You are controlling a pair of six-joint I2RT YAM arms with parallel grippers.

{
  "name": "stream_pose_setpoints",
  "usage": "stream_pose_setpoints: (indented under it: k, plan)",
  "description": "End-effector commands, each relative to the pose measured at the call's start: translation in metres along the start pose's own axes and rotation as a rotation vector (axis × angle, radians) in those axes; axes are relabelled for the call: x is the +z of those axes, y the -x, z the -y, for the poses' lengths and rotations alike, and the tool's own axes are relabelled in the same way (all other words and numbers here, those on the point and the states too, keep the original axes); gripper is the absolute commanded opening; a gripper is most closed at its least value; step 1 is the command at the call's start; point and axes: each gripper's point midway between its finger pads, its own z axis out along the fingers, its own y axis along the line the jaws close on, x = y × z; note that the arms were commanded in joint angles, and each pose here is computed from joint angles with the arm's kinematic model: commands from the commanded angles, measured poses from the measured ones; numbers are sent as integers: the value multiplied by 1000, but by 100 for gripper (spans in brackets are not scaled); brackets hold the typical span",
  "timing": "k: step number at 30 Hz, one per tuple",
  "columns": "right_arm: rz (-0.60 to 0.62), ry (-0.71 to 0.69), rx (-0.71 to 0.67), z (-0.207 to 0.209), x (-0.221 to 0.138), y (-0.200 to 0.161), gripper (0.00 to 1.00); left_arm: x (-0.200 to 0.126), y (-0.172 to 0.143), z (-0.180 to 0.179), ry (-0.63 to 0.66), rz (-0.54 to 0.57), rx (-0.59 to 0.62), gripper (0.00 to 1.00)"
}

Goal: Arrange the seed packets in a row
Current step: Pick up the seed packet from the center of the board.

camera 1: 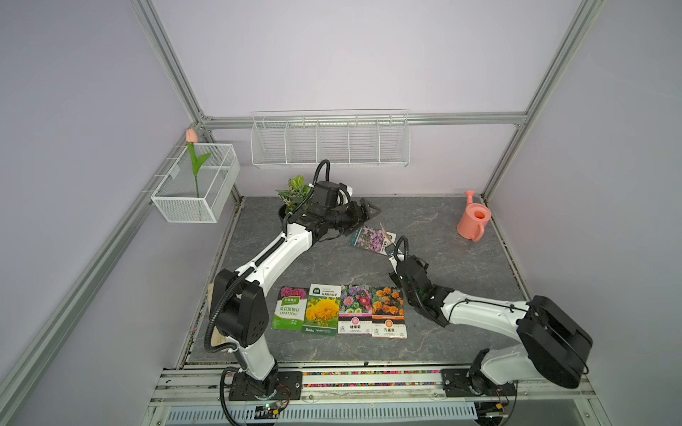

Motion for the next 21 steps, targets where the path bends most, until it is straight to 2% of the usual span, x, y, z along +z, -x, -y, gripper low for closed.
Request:
stream_pose_setpoints:
  k: [1, 10, 13, 15, 17, 18, 21]
  plan:
    - [74, -175, -64, 22, -10, 18, 7, 17, -31, -31, 64, -109, -85, 92]
    - [128, -204, -180, 2, -17, 30, 7, 21, -37, -26, 36, -123, -81, 92]
    - [139, -214, -207, -6, -17, 32, 7, 24, -38, -27, 25, -136, -82, 87]
    - [143, -219, -209, -7, -18, 34, 7, 27, -41, -31, 25, -149, -88, 79]
    - [143, -215, -202, -7, -19, 35, 7, 29, -44, -34, 26, -155, -89, 67]
    - [138, -207, -201, -8, -19, 34, 7, 30, -45, -34, 24, -157, -90, 60]
    - [124, -190, -194, -10, -19, 33, 7, 31, -46, -38, 29, -162, -88, 30]
